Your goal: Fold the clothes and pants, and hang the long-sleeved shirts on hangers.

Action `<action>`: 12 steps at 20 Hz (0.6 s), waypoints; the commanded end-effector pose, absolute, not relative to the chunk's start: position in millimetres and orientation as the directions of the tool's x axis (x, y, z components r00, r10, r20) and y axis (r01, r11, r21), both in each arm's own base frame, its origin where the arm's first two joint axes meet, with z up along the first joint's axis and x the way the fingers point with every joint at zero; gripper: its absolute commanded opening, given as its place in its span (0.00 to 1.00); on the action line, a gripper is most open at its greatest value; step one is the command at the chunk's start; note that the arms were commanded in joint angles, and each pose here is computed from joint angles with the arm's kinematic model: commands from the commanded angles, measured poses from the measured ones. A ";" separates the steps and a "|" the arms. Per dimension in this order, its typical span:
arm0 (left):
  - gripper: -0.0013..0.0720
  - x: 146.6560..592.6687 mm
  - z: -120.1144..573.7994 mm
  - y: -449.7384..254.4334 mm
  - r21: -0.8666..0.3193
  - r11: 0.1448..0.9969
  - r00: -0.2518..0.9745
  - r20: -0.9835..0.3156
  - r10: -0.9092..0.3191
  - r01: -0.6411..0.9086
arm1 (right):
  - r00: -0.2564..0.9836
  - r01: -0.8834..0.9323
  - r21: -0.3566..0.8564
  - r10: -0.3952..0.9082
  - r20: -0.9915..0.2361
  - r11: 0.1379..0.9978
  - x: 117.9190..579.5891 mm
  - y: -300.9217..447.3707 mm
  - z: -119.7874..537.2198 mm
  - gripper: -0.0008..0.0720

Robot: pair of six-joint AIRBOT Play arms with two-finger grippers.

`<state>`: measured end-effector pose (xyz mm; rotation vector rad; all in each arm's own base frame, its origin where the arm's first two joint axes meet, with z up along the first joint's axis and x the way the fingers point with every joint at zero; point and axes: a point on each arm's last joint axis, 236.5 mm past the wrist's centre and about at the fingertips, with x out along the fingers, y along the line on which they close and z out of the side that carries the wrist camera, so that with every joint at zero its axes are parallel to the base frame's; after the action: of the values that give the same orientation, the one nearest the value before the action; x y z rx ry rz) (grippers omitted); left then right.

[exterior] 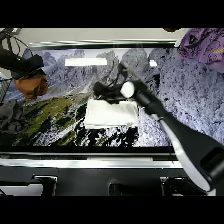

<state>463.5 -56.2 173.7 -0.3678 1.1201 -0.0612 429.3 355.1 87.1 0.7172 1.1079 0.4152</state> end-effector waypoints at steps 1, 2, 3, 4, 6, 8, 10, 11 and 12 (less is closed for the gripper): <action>0.04 463.3 174.1 -55.8 -0.318 0.938 0.441 -0.867 -0.230 -0.136 | 0.396 -0.012 0.636 0.588 -0.705 0.771 435.1 280.1 109.6 0.70; 0.04 463.4 174.1 -55.6 -0.318 0.938 0.442 -0.867 -0.230 -0.136 | 0.393 -0.010 0.606 0.561 -0.729 0.795 439.1 248.4 109.8 0.76; 0.04 463.5 174.1 -54.4 -0.318 0.938 0.442 -0.867 -0.229 -0.139 | 0.383 -0.006 0.571 0.529 -0.757 0.821 442.3 211.6 106.4 0.78; 0.04 463.6 174.0 -53.1 -0.318 0.938 0.442 -0.867 -0.228 -0.141 | 0.366 0.000 0.539 0.501 -0.784 0.843 444.4 174.1 99.9 0.78; 0.04 464.0 174.0 -48.9 -0.318 0.936 0.444 -0.867 -0.224 -0.150 | 0.340 0.022 0.523 0.485 -0.806 0.852 444.7 112.9 82.0 0.78; 0.04 464.4 174.0 -44.8 -0.318 0.935 0.446 -0.867 -0.220 -0.158 | 0.295 0.063 0.607 0.567 -0.769 0.792 435.1 75.9 55.1 0.78; 0.04 464.9 174.0 -40.2 -0.318 0.933 0.449 -0.867 -0.215 -0.167 | 0.263 0.084 0.701 0.663 -0.701 0.708 425.7 67.9 28.9 0.77; 0.04 464.9 174.0 -39.8 -0.318 0.933 0.449 -0.867 -0.215 -0.168 | 0.249 0.108 0.722 0.684 -0.686 0.684 422.6 65.8 12.0 0.77; 0.04 465.0 173.8 -39.8 -0.318 0.933 0.448 -0.868 -0.215 -0.168 | 0.236 0.126 0.728 0.692 -0.682 0.674 421.4 67.2 -5.5 0.77</action>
<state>464.6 -43.0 173.5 -0.3831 1.1158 -0.0360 434.2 78.0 23.4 0.6832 1.2837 0.3495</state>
